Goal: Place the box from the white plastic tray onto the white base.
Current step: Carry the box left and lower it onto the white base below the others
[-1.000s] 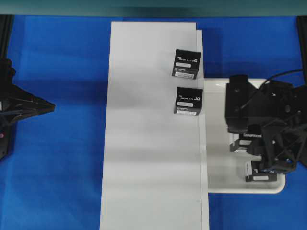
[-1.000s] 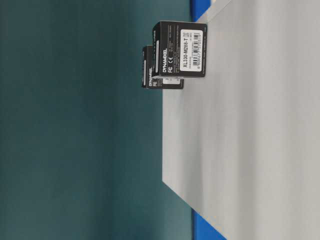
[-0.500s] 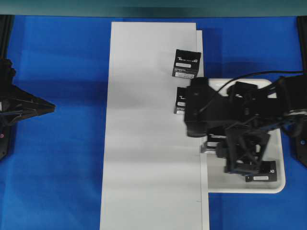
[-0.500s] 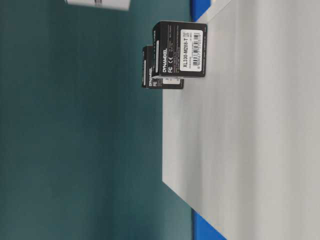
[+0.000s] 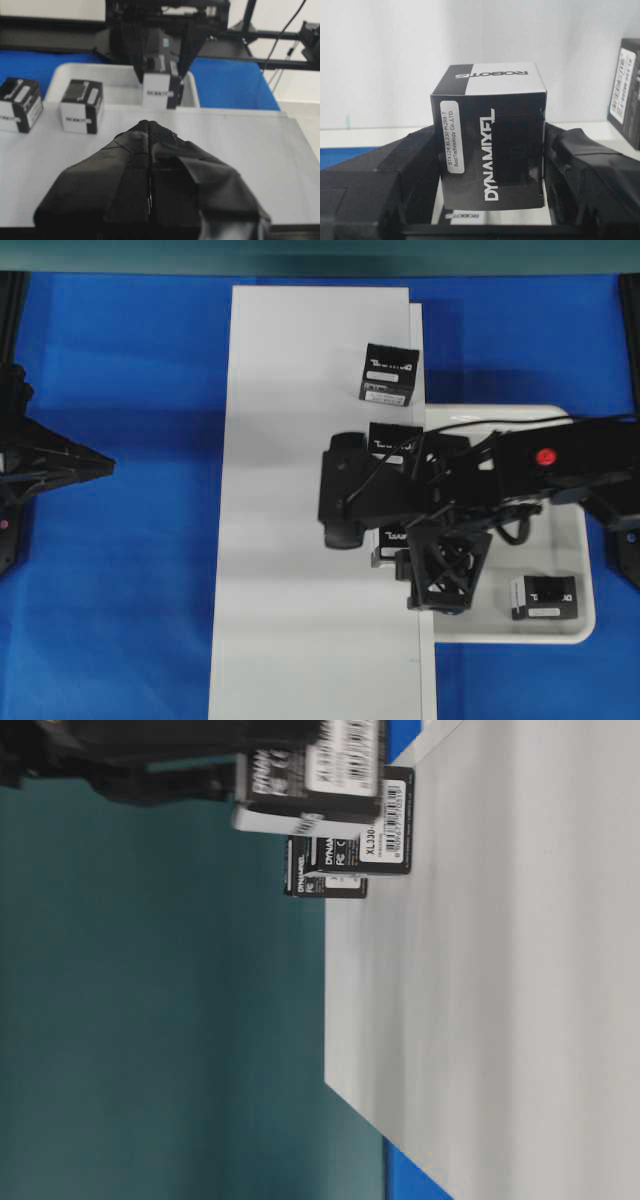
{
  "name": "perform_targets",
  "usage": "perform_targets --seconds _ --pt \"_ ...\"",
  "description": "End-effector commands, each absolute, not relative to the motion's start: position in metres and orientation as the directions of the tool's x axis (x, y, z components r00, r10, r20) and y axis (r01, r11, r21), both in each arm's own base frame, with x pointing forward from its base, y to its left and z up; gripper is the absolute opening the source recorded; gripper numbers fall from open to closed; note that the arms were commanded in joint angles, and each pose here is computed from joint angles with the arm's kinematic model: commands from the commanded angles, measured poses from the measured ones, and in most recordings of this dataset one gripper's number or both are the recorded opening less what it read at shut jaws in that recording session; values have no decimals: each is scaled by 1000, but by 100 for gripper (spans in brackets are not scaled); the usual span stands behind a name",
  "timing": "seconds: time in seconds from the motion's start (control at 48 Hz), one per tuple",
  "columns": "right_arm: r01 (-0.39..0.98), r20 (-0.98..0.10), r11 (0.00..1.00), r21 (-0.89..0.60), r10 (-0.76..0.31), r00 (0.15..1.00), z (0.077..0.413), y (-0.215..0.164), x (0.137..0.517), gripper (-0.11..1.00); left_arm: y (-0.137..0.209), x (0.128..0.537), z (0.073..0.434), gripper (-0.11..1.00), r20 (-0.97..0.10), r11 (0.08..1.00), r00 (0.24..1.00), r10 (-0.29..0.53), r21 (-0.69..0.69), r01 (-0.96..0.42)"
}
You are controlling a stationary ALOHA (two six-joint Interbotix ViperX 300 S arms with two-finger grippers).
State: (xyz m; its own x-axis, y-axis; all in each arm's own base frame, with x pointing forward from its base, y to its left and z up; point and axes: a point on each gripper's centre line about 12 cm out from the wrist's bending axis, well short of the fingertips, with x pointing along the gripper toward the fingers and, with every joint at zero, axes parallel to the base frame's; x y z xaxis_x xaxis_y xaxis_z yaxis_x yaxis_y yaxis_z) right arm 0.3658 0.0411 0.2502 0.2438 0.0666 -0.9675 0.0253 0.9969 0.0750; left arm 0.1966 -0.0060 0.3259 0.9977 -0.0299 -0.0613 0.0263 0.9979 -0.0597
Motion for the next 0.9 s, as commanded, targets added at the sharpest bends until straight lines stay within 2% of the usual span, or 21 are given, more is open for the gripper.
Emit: perform_targets --seconds 0.0,0.25,0.875 --pt "21 -969 997 70 63 240 245 40 372 59 -6 198 336 -7 -37 998 999 -30 -60 28" --pt "31 -977 998 53 45 209 230 33 376 59 -6 199 337 -7 -37 998 999 -31 -58 29" --pt "10 -977 999 45 42 211 210 32 379 59 -6 199 336 -7 -38 998 999 -31 -58 29"
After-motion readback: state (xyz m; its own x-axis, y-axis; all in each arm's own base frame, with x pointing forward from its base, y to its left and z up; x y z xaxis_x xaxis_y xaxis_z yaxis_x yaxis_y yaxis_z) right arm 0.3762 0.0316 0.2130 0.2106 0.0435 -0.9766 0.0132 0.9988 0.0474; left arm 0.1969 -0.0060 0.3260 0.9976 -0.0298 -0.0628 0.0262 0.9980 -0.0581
